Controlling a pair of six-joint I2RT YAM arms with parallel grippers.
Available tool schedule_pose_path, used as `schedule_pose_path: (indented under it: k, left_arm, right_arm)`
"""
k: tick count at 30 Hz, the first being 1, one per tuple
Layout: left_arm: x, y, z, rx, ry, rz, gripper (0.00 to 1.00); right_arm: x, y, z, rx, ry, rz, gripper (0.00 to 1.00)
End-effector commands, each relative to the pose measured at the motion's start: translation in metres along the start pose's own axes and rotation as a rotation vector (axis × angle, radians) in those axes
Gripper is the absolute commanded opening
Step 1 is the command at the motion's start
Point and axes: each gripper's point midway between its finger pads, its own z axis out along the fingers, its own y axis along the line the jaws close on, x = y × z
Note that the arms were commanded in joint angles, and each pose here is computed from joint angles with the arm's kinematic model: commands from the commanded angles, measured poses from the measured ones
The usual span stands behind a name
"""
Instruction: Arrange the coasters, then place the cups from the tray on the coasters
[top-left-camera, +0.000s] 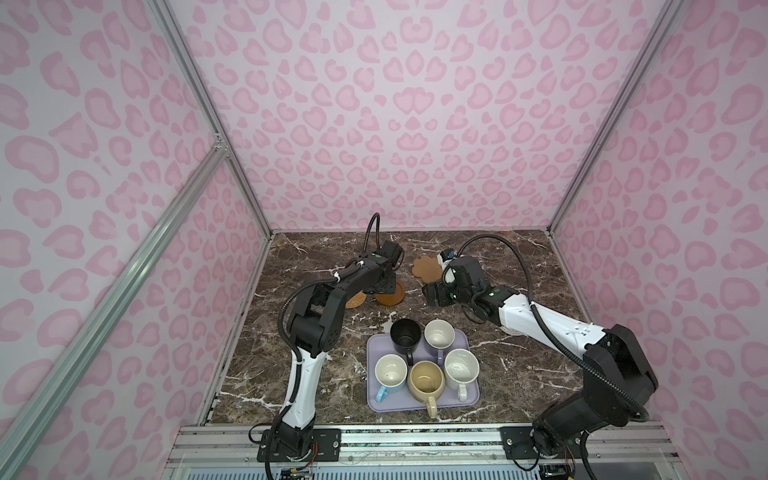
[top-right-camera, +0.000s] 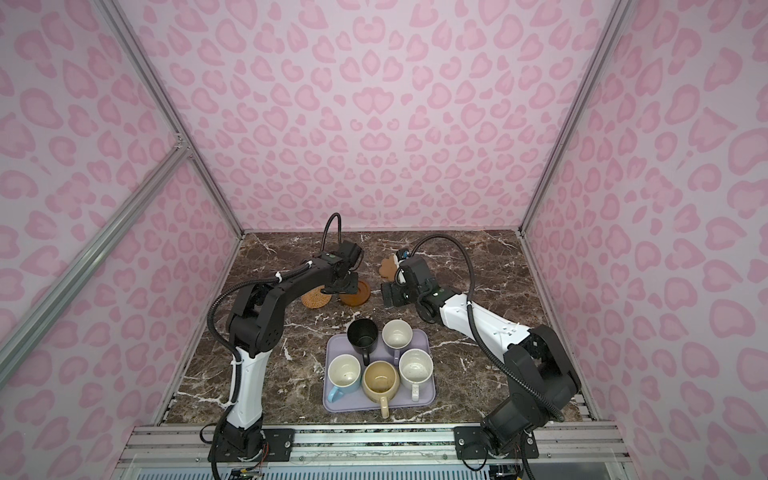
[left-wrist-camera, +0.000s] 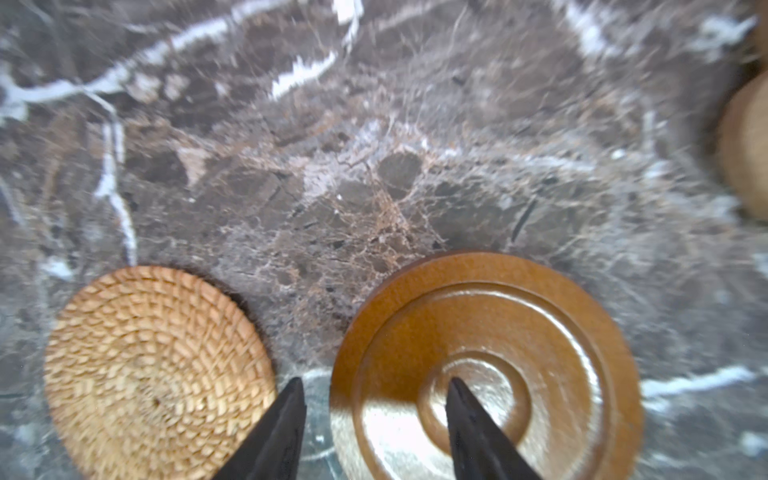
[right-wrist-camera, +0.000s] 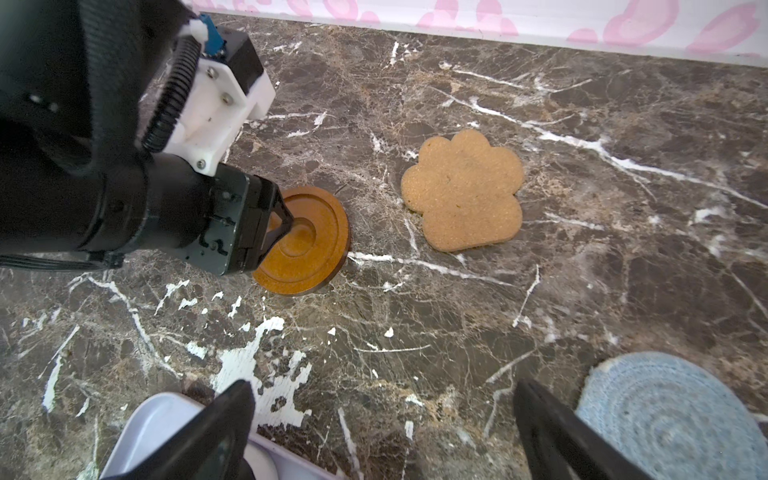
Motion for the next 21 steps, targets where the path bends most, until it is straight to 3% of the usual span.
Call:
schedule_pose_path:
  k: [1,6,9,11,16,21]
  left_arm:
    - [-0.020,-0.001,-0.026,0.032,-0.080,-0.025,0.58]
    - [-0.039,-0.005,-0.071,0.134,-0.206,-0.064,0.67]
    - [-0.044,-0.005,-0.099,0.189,-0.270,-0.085,0.82]
    - [-0.045,-0.003,-0.118,0.229,-0.317,-0.106,0.97]
    - [-0.049,0.001,-0.162,0.362,-0.417,-0.186,0.97]
    - [-0.050,-0.017,-0.191,0.538,-0.446,-0.221,0.97]
  right_arm:
    - [-0.006,0.001,-0.004,-0.002,-0.016,0.008,0.99]
    - [-0.009,-0.001,-0.010,0.003,-0.031,0.011,0.99]
    - [-0.010,-0.009,-0.010,0.032,-0.029,0.007,0.99]
    - [-0.013,-0.016,-0.011,0.027,-0.025,0.043,1.00]
    - [-0.025,-0.036,-0.010,-0.071,-0.010,0.102,1.00]
    - [-0.030,-0.062,0.008,0.010,0.040,0.064,1.00]
